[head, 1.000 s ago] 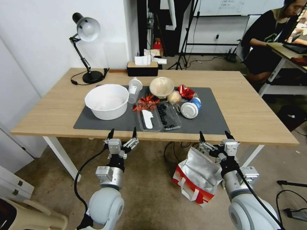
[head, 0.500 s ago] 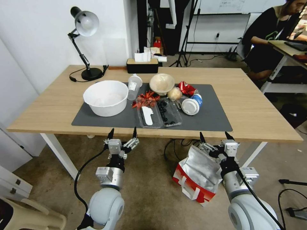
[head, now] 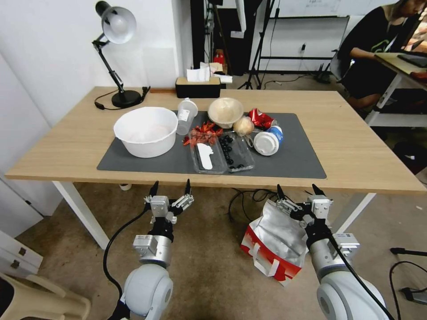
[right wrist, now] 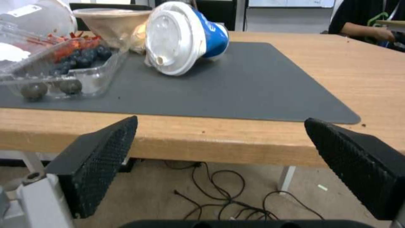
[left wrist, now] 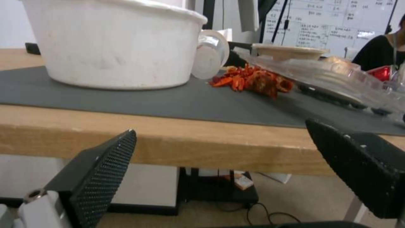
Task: Pick up the food delivery bag from the floor and place it on the table.
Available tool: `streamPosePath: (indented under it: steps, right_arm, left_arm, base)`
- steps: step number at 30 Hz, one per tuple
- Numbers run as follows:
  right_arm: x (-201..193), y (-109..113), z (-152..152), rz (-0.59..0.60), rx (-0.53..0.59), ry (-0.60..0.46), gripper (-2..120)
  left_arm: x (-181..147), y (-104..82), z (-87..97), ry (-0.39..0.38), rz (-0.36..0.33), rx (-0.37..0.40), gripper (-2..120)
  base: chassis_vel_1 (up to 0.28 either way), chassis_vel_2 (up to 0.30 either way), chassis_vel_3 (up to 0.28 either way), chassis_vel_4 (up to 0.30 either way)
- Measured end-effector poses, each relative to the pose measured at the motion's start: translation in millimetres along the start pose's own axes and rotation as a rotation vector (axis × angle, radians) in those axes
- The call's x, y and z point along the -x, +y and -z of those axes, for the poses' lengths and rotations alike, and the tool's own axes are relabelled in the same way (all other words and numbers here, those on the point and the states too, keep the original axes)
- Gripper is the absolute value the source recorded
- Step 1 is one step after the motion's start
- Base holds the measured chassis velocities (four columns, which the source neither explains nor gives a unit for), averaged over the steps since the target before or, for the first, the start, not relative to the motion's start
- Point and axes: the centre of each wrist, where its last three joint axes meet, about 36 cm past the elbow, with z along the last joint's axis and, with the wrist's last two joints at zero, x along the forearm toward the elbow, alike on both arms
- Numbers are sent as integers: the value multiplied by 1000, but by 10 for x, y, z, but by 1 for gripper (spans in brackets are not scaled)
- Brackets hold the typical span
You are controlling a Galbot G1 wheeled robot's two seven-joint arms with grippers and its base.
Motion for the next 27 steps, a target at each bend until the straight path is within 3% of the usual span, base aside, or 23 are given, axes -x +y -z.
streamPosePath:
  steps: [27]
  right_arm:
    - [-35, 27, -29, 4, 3, 14, 100]
  left_arm:
    - [-90, 26, -40, 4, 12, -4, 100]
  base:
    - [0, 0, 0, 0]
